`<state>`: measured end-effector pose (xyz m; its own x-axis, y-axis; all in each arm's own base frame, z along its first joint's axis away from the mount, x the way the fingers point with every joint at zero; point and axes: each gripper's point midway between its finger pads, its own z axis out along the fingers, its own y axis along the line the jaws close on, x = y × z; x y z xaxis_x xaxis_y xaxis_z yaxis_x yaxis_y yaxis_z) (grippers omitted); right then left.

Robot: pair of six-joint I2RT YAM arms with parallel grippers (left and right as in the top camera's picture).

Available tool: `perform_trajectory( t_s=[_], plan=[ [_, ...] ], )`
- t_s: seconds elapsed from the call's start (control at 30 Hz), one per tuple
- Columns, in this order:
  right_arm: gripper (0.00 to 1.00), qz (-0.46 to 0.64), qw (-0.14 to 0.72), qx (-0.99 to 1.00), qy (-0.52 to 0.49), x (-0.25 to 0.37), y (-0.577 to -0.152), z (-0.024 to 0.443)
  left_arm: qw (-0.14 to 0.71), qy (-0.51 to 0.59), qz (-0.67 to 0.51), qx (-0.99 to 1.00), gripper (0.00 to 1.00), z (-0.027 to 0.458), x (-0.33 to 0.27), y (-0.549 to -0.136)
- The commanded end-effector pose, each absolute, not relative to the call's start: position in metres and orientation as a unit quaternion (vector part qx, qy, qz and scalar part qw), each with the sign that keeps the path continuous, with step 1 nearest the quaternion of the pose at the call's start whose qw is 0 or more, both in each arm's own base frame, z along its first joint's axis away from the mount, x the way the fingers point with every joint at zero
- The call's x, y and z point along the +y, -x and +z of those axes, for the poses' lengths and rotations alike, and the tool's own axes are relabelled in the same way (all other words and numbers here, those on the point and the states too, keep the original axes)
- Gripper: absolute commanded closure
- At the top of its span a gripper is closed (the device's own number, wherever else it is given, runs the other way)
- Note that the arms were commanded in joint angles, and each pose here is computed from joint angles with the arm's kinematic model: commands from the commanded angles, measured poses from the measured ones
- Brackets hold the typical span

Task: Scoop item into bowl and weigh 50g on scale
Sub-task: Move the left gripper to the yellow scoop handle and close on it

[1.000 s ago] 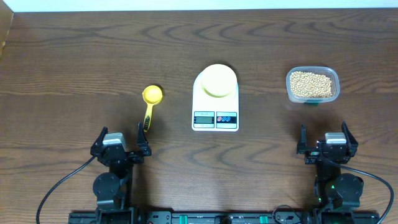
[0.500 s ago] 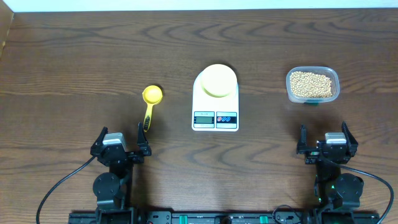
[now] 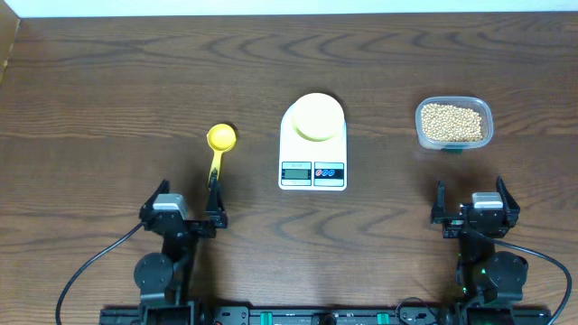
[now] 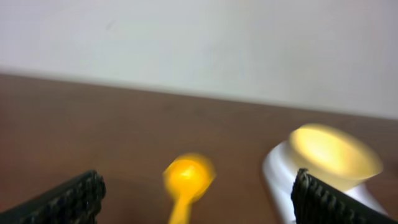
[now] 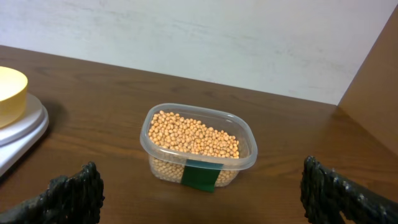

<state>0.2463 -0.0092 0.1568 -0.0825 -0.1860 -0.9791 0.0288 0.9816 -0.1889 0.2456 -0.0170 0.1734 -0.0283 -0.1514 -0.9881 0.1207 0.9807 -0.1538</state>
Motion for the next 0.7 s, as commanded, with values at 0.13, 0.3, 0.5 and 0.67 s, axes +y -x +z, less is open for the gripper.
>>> perform_trajectory(
  t_s=[0.13, 0.3, 0.5, 0.67],
  plan=[
    [0.01, -0.077, 0.675, 0.731, 0.060, -0.007, -0.246, 0.156, 0.771, -0.074, -0.170, 0.609, 0.02, 0.240, -0.051, -0.229],
    [0.01, -0.077, 0.675, 0.731, 0.060, -0.007, -0.246, 0.156, 0.809, -0.133, -0.087, 0.566, 0.02, 0.288, -0.050, -0.216],
    [0.01, -0.077, 0.675, 0.731, 0.060, -0.007, -0.246, 0.156, 0.728, -0.090, -0.072, 0.675, 0.02, 0.319, -0.035, -0.232],
    [0.01, -0.078, 0.675, 0.731, 0.061, -0.007, -0.246, 0.156, 0.560, -0.064, -0.105, 0.819, 0.02, 0.293, -0.035, -0.251]
  ],
)
